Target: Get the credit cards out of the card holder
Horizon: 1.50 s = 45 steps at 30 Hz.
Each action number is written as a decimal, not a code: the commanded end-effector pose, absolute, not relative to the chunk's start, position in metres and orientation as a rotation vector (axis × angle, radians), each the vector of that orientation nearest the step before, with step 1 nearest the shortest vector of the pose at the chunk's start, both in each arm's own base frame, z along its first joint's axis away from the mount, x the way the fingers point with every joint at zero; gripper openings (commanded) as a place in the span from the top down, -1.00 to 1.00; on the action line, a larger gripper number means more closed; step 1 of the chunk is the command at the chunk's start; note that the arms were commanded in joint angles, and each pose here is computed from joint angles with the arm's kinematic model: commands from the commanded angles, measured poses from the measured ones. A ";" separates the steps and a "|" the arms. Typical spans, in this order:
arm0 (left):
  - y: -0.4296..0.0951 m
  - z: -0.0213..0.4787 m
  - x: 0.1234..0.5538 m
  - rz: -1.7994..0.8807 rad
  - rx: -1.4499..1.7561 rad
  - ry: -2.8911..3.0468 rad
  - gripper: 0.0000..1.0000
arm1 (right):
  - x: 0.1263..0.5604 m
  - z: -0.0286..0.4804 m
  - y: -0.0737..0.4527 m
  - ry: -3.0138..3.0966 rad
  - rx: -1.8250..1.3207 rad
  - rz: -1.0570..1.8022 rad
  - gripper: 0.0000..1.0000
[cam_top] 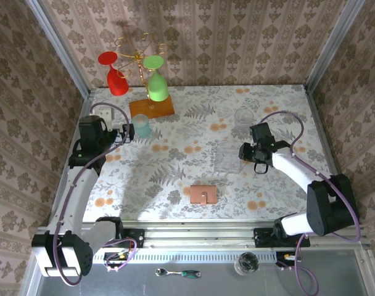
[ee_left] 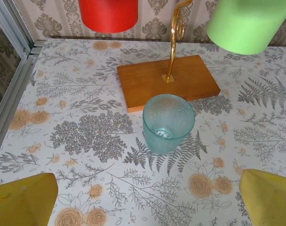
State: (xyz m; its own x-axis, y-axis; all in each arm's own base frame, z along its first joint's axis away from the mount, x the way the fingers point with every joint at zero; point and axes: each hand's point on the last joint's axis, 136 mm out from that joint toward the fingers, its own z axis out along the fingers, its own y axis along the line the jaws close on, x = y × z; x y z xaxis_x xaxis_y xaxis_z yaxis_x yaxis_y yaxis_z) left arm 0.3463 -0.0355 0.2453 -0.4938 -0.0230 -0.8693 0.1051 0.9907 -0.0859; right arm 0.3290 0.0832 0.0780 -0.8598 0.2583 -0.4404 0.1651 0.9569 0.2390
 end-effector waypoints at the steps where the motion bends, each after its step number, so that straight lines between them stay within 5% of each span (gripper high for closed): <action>1: -0.032 0.249 0.346 -0.150 0.068 2.056 -1.00 | 0.335 0.079 0.093 2.645 0.330 0.313 0.35; 24: -0.019 0.255 0.344 -0.164 0.040 2.007 -1.00 | 0.351 0.063 0.106 2.709 0.307 0.300 0.79; 45: -0.020 0.257 0.342 -0.172 0.049 1.991 -1.00 | 0.429 0.088 0.182 2.699 0.175 0.236 0.83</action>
